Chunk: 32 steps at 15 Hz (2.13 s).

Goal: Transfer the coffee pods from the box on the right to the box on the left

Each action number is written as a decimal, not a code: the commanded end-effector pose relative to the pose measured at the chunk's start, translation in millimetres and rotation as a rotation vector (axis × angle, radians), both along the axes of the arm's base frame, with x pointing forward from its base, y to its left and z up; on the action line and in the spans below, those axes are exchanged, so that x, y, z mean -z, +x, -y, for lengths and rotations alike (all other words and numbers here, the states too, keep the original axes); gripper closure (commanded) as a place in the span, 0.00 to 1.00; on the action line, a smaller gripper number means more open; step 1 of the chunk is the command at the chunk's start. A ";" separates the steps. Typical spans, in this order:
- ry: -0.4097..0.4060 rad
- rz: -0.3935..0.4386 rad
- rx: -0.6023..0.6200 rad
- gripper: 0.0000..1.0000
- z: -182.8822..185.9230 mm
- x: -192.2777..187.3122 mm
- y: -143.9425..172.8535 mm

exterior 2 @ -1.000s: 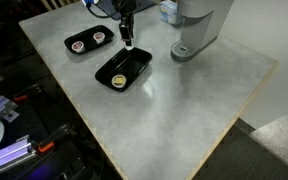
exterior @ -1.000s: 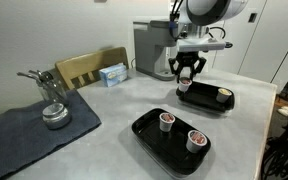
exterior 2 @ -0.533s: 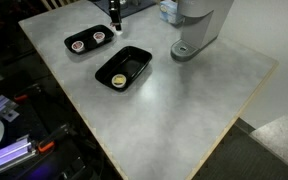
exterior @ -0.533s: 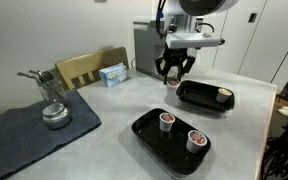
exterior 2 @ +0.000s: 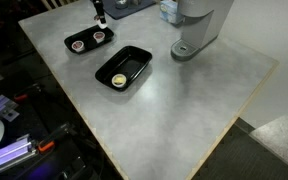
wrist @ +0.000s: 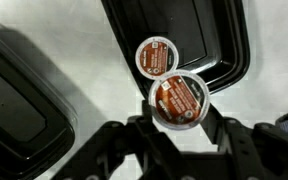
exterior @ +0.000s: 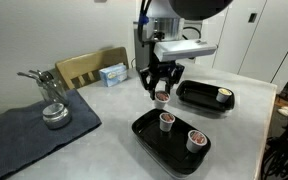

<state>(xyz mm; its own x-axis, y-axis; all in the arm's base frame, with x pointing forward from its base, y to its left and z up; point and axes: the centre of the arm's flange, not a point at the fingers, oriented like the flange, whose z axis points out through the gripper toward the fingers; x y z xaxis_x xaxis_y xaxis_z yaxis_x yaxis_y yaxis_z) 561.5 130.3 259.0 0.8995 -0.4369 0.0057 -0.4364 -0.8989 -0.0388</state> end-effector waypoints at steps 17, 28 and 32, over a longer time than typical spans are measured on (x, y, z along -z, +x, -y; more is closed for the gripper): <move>-0.029 -0.200 -0.308 0.62 -74.3 63.0 25.5; -0.041 -0.262 -0.332 0.58 -87.6 85.6 33.4; -0.043 -0.266 -0.328 0.49 -85.9 84.9 35.5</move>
